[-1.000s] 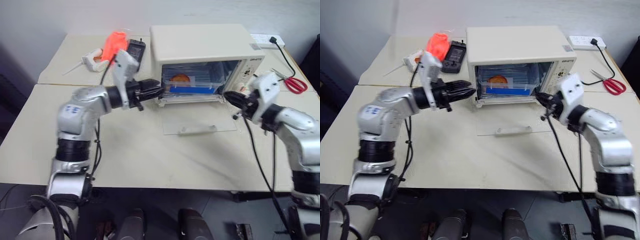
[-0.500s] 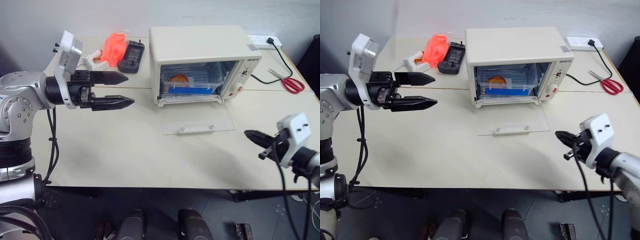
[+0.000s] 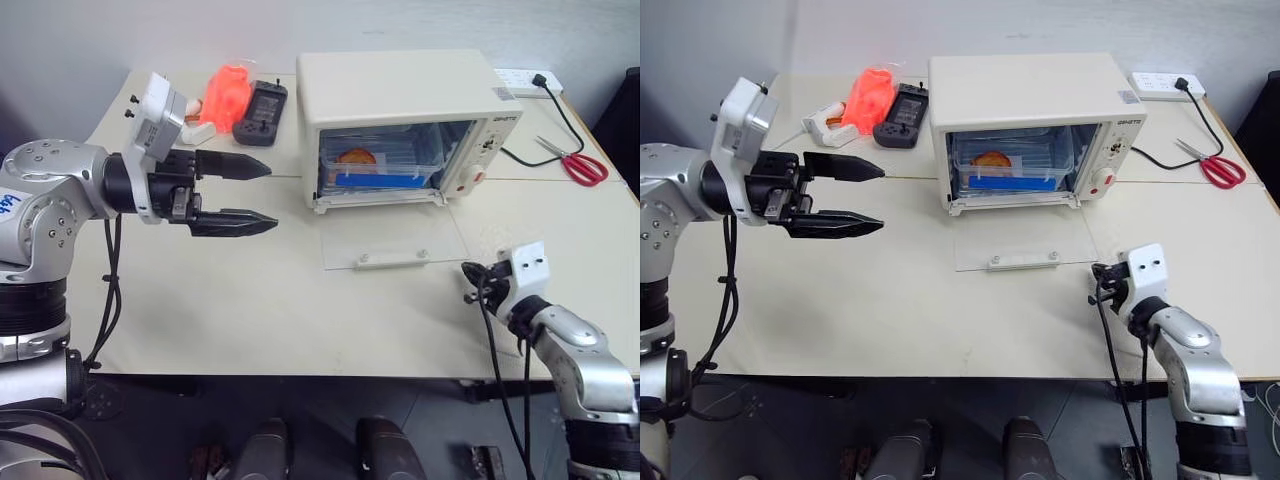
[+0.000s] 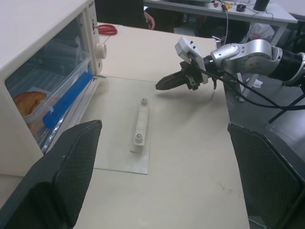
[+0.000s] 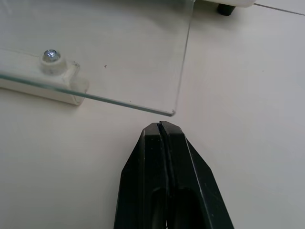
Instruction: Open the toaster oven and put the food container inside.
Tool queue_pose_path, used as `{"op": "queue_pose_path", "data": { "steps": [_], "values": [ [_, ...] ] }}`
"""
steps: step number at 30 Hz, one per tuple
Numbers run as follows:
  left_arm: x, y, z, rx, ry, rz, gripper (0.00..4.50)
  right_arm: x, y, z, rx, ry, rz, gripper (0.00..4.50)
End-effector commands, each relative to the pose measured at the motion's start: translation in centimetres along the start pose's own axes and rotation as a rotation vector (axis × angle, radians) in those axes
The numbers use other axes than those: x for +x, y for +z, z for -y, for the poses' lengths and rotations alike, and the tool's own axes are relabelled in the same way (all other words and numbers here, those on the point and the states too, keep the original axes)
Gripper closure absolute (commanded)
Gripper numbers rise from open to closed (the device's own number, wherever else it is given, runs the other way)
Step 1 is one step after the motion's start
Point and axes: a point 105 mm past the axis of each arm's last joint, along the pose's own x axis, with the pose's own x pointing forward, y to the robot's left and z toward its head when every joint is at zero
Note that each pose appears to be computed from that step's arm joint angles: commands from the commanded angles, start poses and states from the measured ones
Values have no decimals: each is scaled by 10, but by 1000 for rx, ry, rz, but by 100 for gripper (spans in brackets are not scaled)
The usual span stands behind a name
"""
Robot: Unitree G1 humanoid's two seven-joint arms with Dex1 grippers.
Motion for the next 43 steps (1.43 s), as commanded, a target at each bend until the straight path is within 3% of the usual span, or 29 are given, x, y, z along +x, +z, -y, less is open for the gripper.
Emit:
{"op": "queue_pose_path", "data": {
  "steps": [1,8,18,23,29,32,38,43],
  "values": [
    [0,11,-1,60,19,13,1,8,16,-3,-32,11,59,450],
    [-3,9,-8,65,53,14,1,16,53,0,-96,42,137,450],
    [-4,7,-10,66,66,22,1,32,145,7,-147,40,351,450],
    [-4,5,-10,64,70,24,1,26,152,8,-167,78,345,450],
    [-10,-3,-9,56,99,1,1,-30,141,14,-222,272,211,450],
    [-16,-5,-11,56,114,-6,0,-73,142,25,-241,377,108,390],
    [-26,-4,-17,80,142,-16,0,-121,156,48,-255,422,-8,190],
    [-35,9,-25,84,175,13,0,-128,168,56,-232,416,14,190]
  ]
}}
